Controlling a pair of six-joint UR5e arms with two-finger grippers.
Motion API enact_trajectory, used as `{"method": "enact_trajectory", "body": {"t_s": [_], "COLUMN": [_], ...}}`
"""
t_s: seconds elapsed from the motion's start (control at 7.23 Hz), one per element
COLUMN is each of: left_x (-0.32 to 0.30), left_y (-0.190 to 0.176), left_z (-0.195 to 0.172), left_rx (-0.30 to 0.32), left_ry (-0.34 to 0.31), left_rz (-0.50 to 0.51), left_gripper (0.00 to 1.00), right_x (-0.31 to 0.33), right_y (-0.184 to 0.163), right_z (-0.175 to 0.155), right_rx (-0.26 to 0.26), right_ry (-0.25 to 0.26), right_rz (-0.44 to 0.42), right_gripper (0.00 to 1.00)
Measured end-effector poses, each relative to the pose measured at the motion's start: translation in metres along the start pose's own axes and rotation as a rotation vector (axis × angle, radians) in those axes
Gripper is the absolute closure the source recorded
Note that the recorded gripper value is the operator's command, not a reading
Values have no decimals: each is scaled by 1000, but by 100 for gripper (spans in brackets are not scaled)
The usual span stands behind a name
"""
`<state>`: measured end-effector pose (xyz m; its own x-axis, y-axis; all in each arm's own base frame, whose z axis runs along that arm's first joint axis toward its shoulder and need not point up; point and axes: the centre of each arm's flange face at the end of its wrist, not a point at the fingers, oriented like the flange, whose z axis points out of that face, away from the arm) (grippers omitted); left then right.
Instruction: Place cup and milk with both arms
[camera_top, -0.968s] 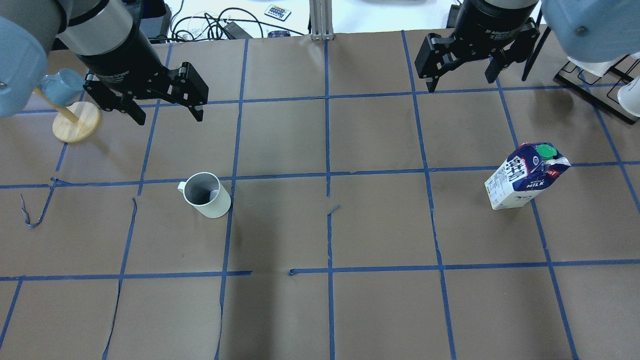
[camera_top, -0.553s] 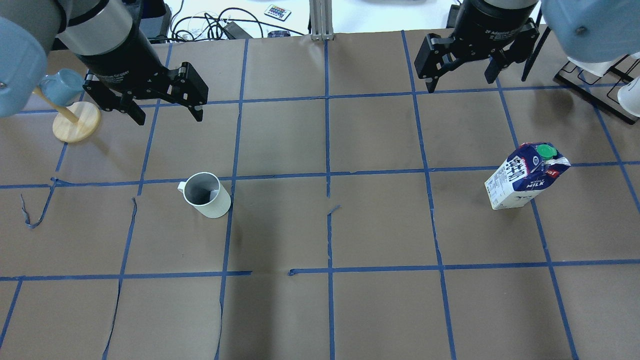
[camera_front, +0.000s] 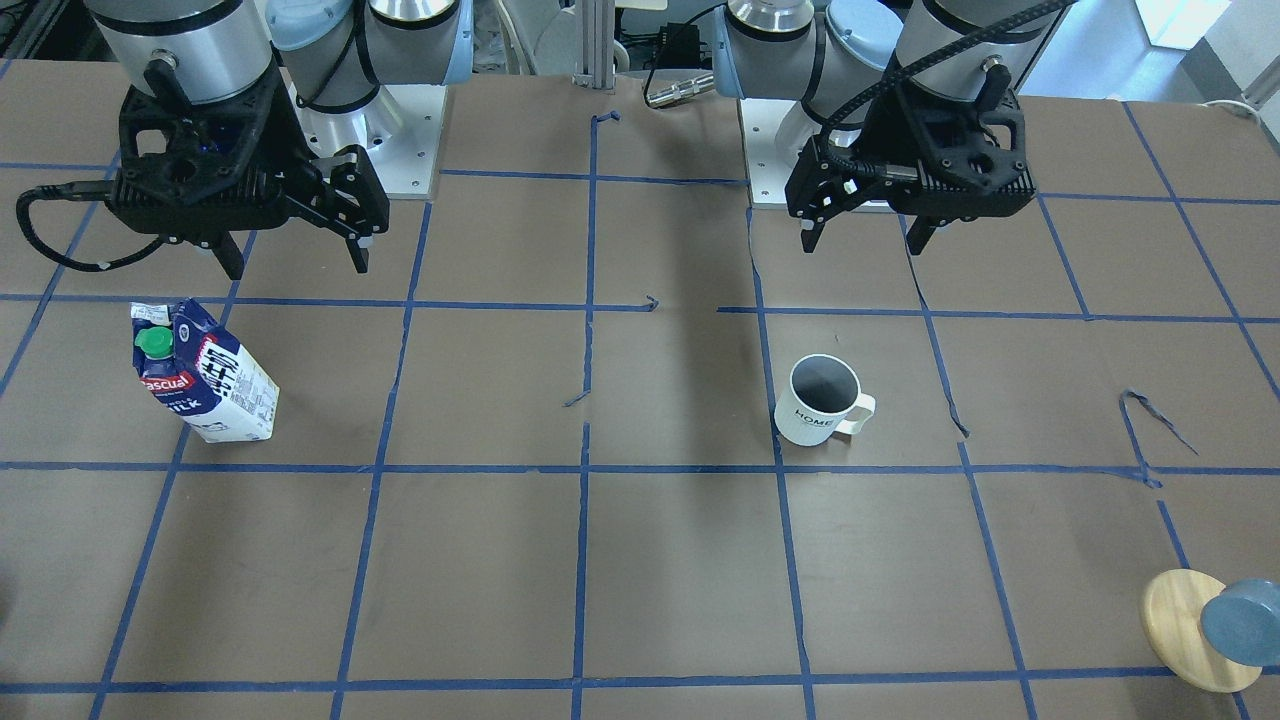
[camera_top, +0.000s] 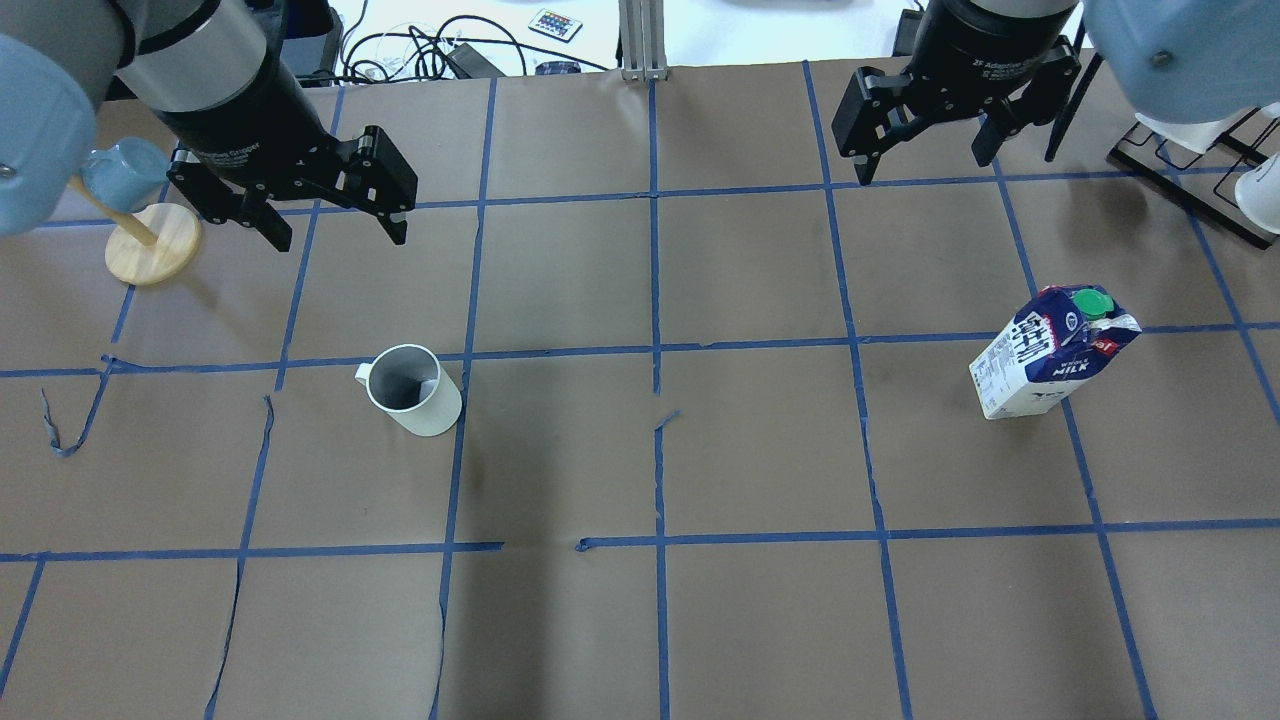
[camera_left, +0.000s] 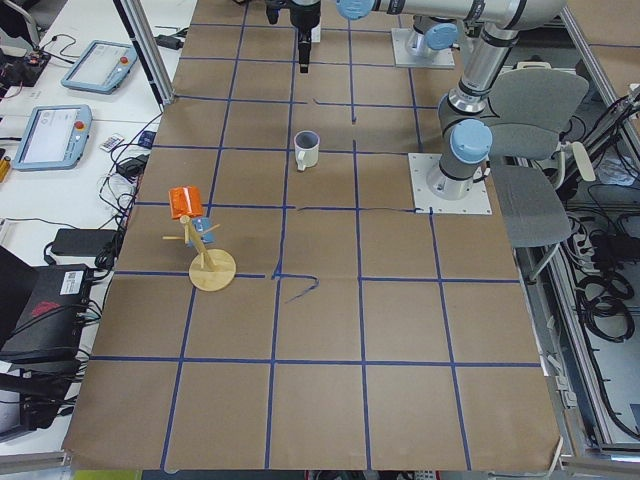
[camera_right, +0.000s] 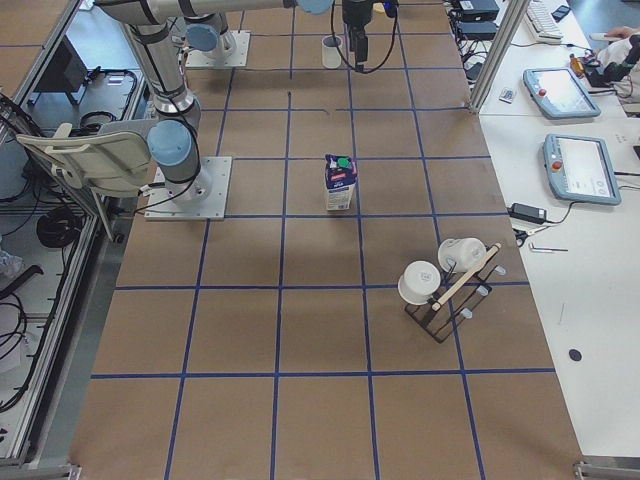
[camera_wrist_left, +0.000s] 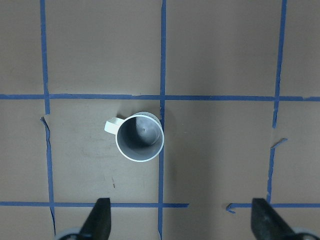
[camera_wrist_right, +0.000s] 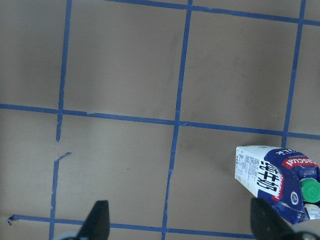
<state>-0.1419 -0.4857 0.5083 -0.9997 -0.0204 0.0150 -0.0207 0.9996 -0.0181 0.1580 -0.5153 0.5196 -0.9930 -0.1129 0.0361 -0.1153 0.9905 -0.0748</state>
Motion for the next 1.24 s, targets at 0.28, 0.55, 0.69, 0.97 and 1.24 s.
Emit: {"method": "enact_trajectory", "body": {"t_s": [0.28, 0.55, 0.69, 0.97, 1.24], "left_x": [-1, -2, -3, -4, -5], "left_y": [0, -2, -3, 0, 1], "left_z": [27, 79, 111, 172, 211], "left_rx": [-42, -76, -80, -75, -80], "left_ry": [0, -2, -4, -5, -8], "left_rz": [1, 0, -1, -1, 2], "left_gripper": [0, 0, 0, 0, 0], "right_x": [35, 131, 167, 201, 204], "right_y": [-7, -7, -4, 7, 17], "right_z": [16, 66, 95, 144, 167], "right_rx": [-26, -79, -71, -65, -90], "right_ry": [5, -16, -9, 3, -14], "right_rz": [-50, -55, -67, -74, -64], "right_gripper": [0, 0, 0, 0, 0]}}
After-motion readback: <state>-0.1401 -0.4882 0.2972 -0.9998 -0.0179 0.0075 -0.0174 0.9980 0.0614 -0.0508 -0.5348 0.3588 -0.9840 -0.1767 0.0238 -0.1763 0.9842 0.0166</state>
